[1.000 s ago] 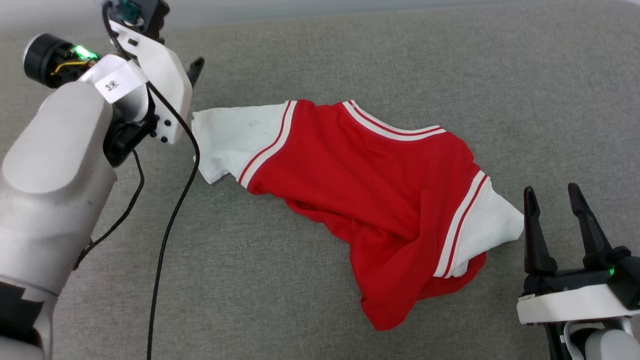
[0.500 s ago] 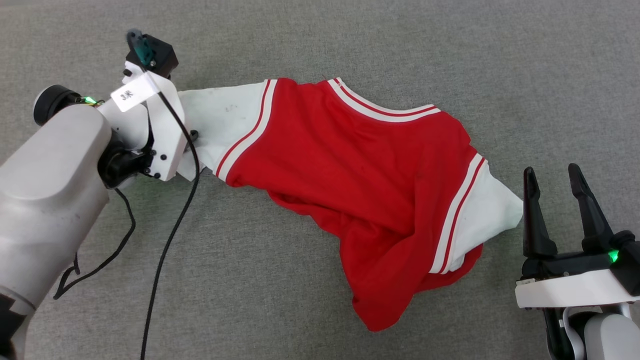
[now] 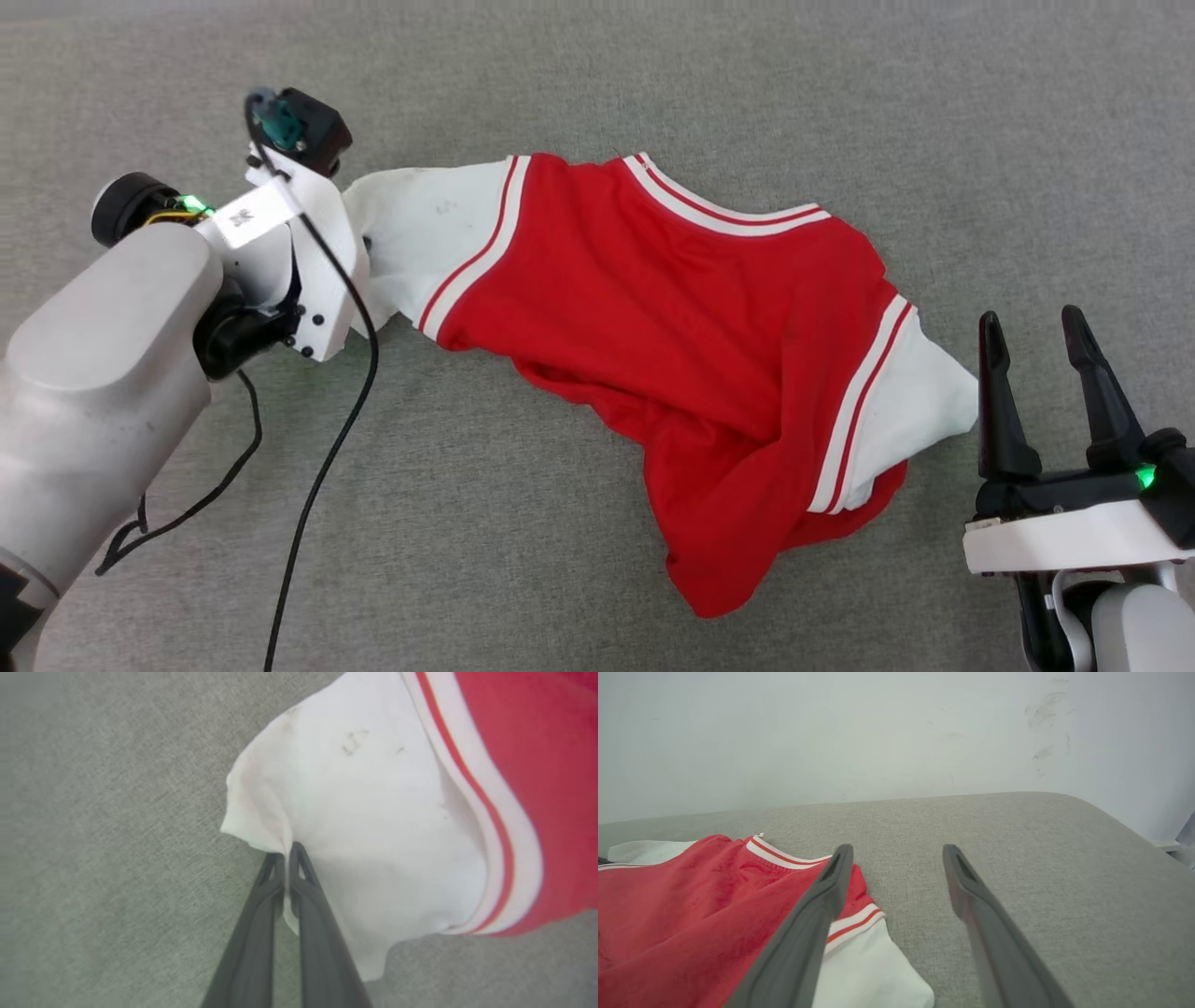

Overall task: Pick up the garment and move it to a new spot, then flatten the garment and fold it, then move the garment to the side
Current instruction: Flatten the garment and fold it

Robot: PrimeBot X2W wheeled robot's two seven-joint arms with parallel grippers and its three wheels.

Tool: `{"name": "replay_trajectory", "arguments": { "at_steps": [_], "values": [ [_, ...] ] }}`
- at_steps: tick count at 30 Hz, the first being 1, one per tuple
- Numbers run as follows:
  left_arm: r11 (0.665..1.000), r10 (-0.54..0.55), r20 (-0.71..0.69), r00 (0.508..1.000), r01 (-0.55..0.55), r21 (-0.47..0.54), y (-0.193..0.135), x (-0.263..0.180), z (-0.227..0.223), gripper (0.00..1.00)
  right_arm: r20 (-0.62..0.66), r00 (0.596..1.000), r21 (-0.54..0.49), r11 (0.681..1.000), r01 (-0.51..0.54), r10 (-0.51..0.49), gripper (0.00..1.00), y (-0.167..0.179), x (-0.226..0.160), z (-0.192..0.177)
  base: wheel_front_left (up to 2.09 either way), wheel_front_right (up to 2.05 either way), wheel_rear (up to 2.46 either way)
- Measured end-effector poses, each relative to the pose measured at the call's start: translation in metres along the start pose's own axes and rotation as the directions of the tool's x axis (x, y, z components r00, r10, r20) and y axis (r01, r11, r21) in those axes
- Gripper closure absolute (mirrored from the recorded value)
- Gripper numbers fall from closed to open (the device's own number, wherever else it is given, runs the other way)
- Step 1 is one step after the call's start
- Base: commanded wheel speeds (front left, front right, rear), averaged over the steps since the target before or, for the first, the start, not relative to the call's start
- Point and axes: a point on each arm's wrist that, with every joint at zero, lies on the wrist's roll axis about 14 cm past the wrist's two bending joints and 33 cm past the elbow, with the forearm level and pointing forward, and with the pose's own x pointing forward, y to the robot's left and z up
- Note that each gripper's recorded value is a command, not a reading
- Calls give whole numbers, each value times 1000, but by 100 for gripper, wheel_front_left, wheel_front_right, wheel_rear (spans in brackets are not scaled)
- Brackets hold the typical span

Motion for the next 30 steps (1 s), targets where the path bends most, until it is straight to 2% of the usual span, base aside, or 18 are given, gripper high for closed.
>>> {"name": "replay_trajectory", "arguments": {
  "at_steps": [4,7,12,17,23,27,28,29,30],
  "values": [
    [1000,13,166,986,-13,-2,0,-22,25,100,17,1000,5,1000,-4,4,0,2,-5,8,0,0,0],
    [999,30,206,978,-28,-15,4,-38,17,100,22,1000,7,1000,-10,10,0,4,-11,11,0,0,0],
    [991,117,192,974,-102,-88,30,-66,-18,100,39,999,14,999,-33,32,0,12,-14,18,0,0,0],
    [967,212,137,968,-187,-171,53,-84,-57,100,51,997,20,998,-56,55,0,20,-15,22,0,0,0],
    [941,247,25,969,-234,-245,60,-78,-103,100,51,997,13,998,-56,55,0,19,-17,22,0,0,0],
    [931,249,4,969,-238,-276,55,-72,-115,100,46,998,7,999,-37,37,0,13,-22,22,0,0,0],
    [930,251,14,968,-237,-279,54,-71,-114,82,45,998,6,999,-33,33,0,11,-23,22,0,0,0],
    [929,257,33,966,-237,-284,54,-71,-111,7,46,998,0,1000,-31,31,0,10,-23,23,0,0,0],
    [929,265,59,962,-239,-281,53,-71,-107,0,50,998,-7,999,-31,32,0,10,-23,24,0,0,0]
  ]
}}
